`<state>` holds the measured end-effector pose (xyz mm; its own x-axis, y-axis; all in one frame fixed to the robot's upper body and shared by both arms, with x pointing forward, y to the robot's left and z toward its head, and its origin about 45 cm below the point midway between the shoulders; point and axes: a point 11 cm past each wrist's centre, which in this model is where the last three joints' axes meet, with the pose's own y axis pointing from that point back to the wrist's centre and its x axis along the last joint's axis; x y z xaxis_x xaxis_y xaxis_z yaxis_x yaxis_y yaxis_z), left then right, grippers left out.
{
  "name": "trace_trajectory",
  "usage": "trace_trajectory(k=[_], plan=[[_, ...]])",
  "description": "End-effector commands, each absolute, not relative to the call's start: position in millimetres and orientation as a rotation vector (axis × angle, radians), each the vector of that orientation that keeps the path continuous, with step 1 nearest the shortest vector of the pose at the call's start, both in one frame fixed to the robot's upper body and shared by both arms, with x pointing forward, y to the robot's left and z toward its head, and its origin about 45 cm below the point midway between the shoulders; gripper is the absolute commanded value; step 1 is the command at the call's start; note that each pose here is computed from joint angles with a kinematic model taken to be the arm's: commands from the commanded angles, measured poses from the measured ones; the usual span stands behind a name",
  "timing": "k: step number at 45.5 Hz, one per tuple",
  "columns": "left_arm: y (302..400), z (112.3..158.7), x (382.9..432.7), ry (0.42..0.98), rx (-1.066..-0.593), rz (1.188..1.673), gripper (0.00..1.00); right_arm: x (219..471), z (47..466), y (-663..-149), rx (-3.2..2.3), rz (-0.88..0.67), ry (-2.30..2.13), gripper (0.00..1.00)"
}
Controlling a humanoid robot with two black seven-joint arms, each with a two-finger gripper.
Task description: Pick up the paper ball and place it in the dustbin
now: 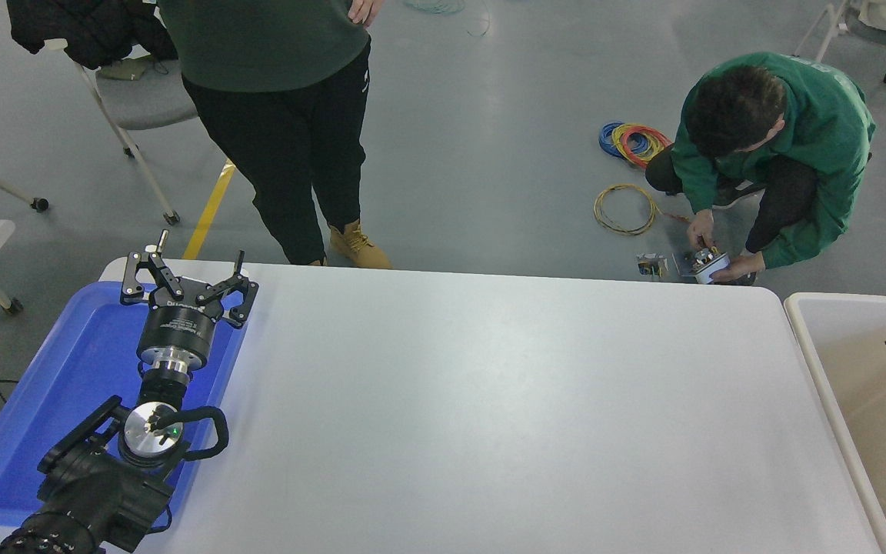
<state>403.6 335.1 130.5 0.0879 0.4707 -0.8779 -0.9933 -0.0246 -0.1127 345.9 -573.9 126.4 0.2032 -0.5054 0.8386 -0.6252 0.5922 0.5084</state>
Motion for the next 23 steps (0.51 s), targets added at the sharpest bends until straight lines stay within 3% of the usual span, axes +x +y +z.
trace_trajectory(k=[1,16,23], plan=[[334.8,130.3,403.5,0.748,-0.926,1.362,1.0,394.5,173.6,-558.8,1.082,0.168,-1.57,1.0],[334.8,130.3,403.5,0.748,-0.926,1.362,1.0,433.5,199.7,-515.0,1.362,-0.003,-1.91,1.0],[335.5,130.5,403.5,0.747,-0.925,1.363,1.0,458.8,233.5,-471.9,1.686,-0.049,-2.178,1.0]])
